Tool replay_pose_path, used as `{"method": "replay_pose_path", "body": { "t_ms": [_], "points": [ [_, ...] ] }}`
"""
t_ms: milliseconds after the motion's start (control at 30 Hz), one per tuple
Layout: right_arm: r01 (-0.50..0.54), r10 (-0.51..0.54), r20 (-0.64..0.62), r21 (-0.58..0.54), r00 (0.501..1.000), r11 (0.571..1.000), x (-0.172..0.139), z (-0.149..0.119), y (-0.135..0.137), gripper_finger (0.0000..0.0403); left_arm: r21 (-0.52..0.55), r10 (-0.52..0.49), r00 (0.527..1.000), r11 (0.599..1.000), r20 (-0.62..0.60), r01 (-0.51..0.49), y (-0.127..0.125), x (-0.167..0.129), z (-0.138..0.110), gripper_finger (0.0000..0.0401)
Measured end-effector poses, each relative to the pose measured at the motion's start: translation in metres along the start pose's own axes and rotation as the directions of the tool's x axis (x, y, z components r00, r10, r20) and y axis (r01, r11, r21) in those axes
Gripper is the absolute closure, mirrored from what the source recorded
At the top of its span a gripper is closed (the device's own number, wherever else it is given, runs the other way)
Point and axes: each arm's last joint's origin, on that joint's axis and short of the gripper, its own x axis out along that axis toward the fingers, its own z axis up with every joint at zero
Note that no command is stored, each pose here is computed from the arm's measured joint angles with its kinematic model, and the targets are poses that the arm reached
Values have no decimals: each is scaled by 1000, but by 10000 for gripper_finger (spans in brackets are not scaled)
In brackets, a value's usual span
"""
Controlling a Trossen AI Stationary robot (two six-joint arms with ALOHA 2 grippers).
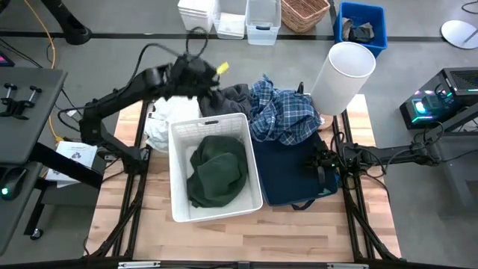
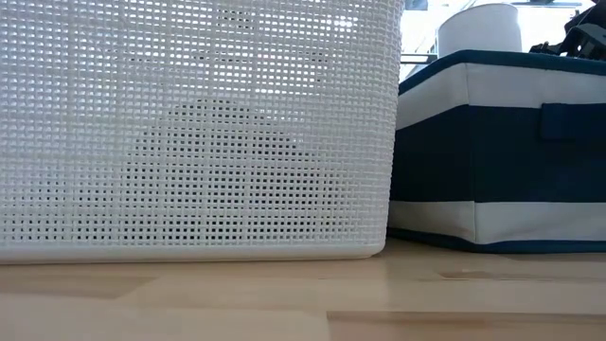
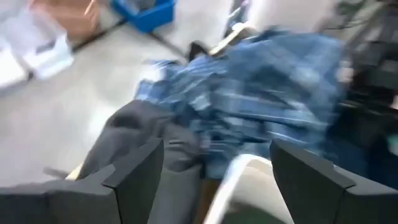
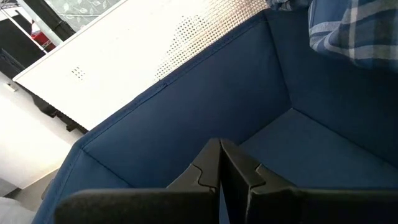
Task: Sort clothes
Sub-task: Put the gray blazer into the white laundry bin
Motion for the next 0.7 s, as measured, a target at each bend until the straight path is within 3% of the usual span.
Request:
{"method": "replay_pose_path", "body": {
  "t_ms": [233,333,467,600,700],
  "points": [
    [0,0,0,0,1000,1000,0,0,0,402,-193,55,967,975,-250,-106,87,93,-9,119],
    [-1,1,0,0,1000,1000,0,0,0,402,-205,94,906,960,-413,-193,107,119,-26,119],
    [0,0,0,0,1000,1000,0,0,0,402,-53,161,803,971,-573,-233,113,142,-45,119],
    [0,0,0,0,1000,1000,0,0,0,402,111,235,782,971,-577,-210,111,158,-50,119],
    [0,0,0,0,1000,1000,0,0,0,402,236,310,763,949,-568,-210,109,170,-53,119]
  ]
}}
